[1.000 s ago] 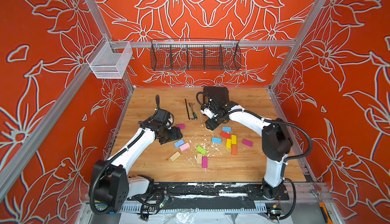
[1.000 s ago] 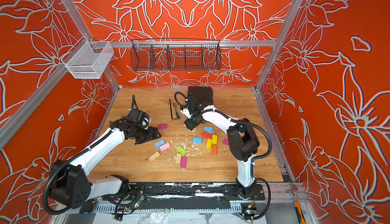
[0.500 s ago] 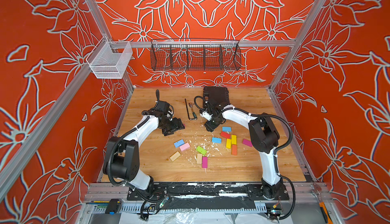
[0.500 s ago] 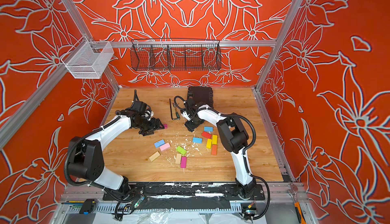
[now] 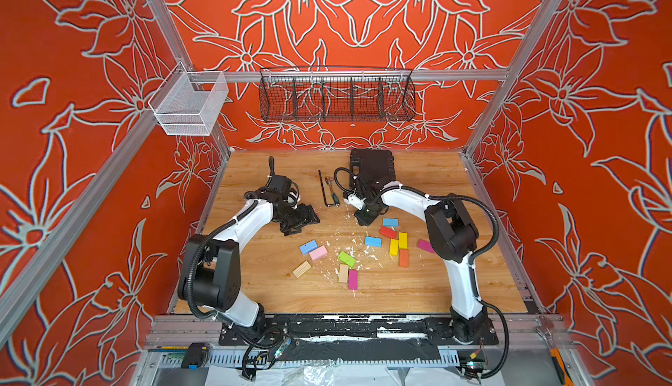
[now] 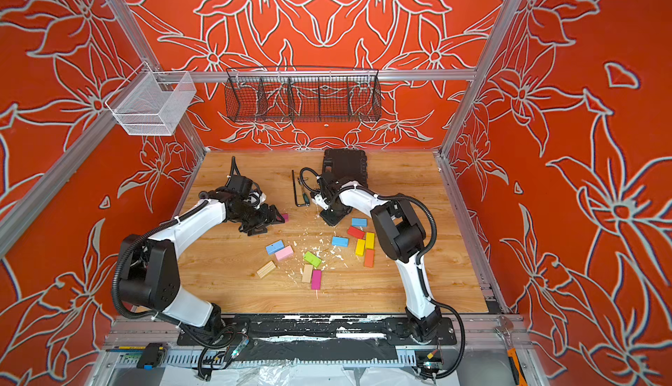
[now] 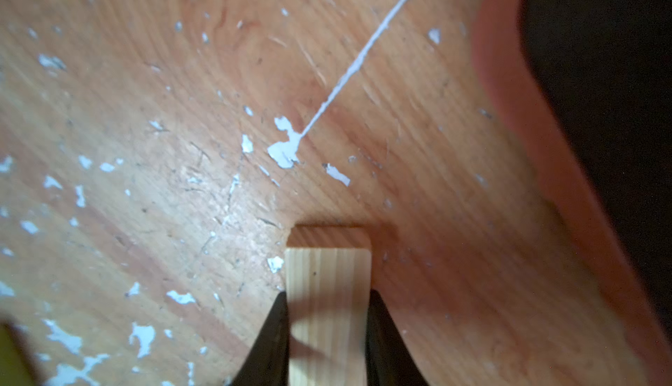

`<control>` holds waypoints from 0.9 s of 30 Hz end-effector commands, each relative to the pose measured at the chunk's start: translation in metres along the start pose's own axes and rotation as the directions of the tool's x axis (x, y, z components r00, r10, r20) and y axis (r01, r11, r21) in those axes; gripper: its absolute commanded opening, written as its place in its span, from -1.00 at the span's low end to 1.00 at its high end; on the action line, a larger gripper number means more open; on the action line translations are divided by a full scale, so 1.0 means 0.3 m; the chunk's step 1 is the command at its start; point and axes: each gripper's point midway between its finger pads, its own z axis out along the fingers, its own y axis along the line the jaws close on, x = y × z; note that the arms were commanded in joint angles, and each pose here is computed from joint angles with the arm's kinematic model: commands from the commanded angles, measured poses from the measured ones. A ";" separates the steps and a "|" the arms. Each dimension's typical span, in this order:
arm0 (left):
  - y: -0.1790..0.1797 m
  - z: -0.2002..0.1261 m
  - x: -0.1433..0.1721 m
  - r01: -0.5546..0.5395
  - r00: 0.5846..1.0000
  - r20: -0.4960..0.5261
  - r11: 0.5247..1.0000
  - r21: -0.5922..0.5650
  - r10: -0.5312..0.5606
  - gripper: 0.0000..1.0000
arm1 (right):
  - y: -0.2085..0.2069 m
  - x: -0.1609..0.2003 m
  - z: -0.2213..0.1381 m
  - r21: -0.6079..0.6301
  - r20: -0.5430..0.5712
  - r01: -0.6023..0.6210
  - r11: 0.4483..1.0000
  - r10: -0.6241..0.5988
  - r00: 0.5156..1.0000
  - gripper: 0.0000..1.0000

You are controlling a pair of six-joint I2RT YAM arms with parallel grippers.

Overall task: Assemble the number 7 with building blocks
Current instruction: Pick up the building block from the center of the board.

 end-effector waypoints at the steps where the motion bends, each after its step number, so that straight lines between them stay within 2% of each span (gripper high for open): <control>1: -0.011 0.000 -0.004 0.051 0.999 -0.013 0.996 0.079 -0.050 0.61 | 0.015 0.018 -0.002 -0.041 -0.023 0.016 0.999 -0.017 1.000 -0.61; 7: -0.007 -0.026 -0.042 0.117 0.993 -0.001 0.977 0.176 -0.119 0.61 | 0.043 -0.017 -0.056 -0.065 0.034 0.082 0.995 -0.079 0.996 -0.61; 10: 0.004 -0.036 -0.085 0.146 0.989 0.005 0.967 0.211 -0.150 0.61 | 0.113 -0.045 -0.087 -0.088 0.082 0.221 0.971 -0.214 0.973 -0.60; 12: 0.018 -0.035 -0.119 0.162 0.986 0.004 0.962 0.219 -0.166 0.61 | 0.164 -0.065 -0.100 -0.083 0.105 0.342 0.936 -0.333 0.937 -0.59; 15: 0.028 -0.017 -0.161 0.169 0.985 -0.010 0.962 0.214 -0.171 0.61 | 0.219 -0.097 -0.107 -0.093 0.128 0.458 0.884 -0.446 0.886 -0.58; 24: 0.081 0.083 -0.229 0.202 0.979 -0.050 0.963 0.177 -0.197 0.59 | 0.274 -0.196 -0.099 -0.082 0.150 0.662 0.745 -0.647 0.747 -0.58; 27: 0.098 0.111 -0.251 0.212 0.977 -0.057 0.964 0.162 -0.205 0.58 | 0.270 -0.213 -0.082 -0.078 0.129 0.693 0.717 -0.682 0.720 -0.58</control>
